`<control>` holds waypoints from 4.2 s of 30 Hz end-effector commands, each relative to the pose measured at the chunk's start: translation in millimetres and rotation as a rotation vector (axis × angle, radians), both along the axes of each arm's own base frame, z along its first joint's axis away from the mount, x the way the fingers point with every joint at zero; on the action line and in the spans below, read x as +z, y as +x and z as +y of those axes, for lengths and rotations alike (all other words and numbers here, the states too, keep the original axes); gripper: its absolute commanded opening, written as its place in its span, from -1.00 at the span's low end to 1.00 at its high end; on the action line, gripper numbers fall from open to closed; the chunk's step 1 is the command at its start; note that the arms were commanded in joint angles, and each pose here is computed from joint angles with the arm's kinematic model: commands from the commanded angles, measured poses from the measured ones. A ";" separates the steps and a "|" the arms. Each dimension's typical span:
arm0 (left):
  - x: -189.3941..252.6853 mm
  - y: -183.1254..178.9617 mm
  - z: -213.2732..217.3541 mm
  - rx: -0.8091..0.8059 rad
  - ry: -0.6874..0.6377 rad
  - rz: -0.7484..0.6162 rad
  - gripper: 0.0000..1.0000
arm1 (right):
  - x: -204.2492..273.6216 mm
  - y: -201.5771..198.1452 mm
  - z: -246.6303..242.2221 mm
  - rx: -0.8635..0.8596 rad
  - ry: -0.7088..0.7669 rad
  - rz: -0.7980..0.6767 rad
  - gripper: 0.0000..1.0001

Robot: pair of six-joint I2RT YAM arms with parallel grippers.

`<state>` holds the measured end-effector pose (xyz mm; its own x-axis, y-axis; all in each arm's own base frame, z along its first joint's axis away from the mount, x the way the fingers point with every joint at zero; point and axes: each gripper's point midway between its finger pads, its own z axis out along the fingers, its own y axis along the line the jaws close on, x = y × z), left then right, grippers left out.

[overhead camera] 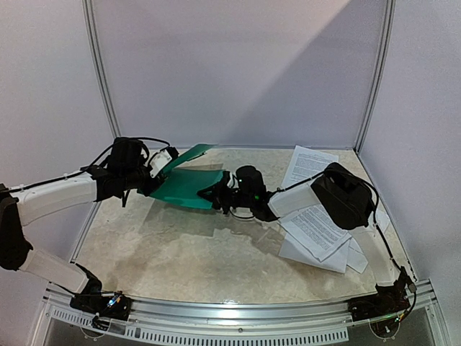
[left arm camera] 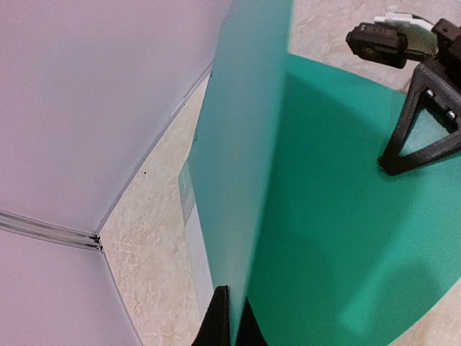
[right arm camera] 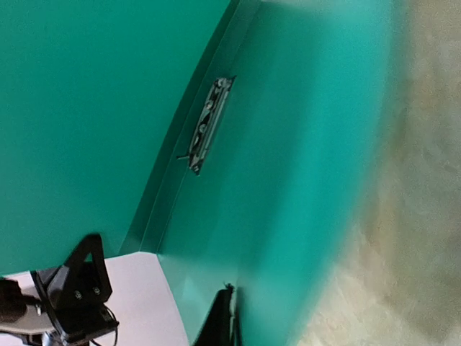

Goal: Put the files into the folder
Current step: Pass from the left arm to the right, then open the spring clip on the folder at the center of the board.

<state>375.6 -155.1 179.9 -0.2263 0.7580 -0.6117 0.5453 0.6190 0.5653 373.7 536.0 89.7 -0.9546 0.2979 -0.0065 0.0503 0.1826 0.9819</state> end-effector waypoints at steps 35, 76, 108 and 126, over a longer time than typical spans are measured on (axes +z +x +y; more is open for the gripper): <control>41.1 -76.7 91.3 0.089 -0.437 0.399 0.92 | 75.8 -170.1 -132.0 0.487 -0.321 -0.324 -1.00; -116.6 21.7 -63.0 -0.075 -0.092 0.600 0.76 | 64.8 -189.8 -60.6 0.913 -0.765 -1.552 0.13; -180.7 18.0 -40.5 0.017 0.125 0.619 0.78 | -58.1 -171.8 -25.1 1.264 -0.913 -1.778 -0.74; -188.2 17.4 -36.9 0.023 0.163 0.605 0.78 | -76.7 -171.1 -40.5 1.325 -0.974 -1.722 -0.93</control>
<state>409.2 -200.5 17.5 -0.5135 0.7882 -0.3391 0.7637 0.6000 0.2382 206.3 506.2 36.8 0.4799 -0.7647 -0.4300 -0.8587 -0.3091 -0.4088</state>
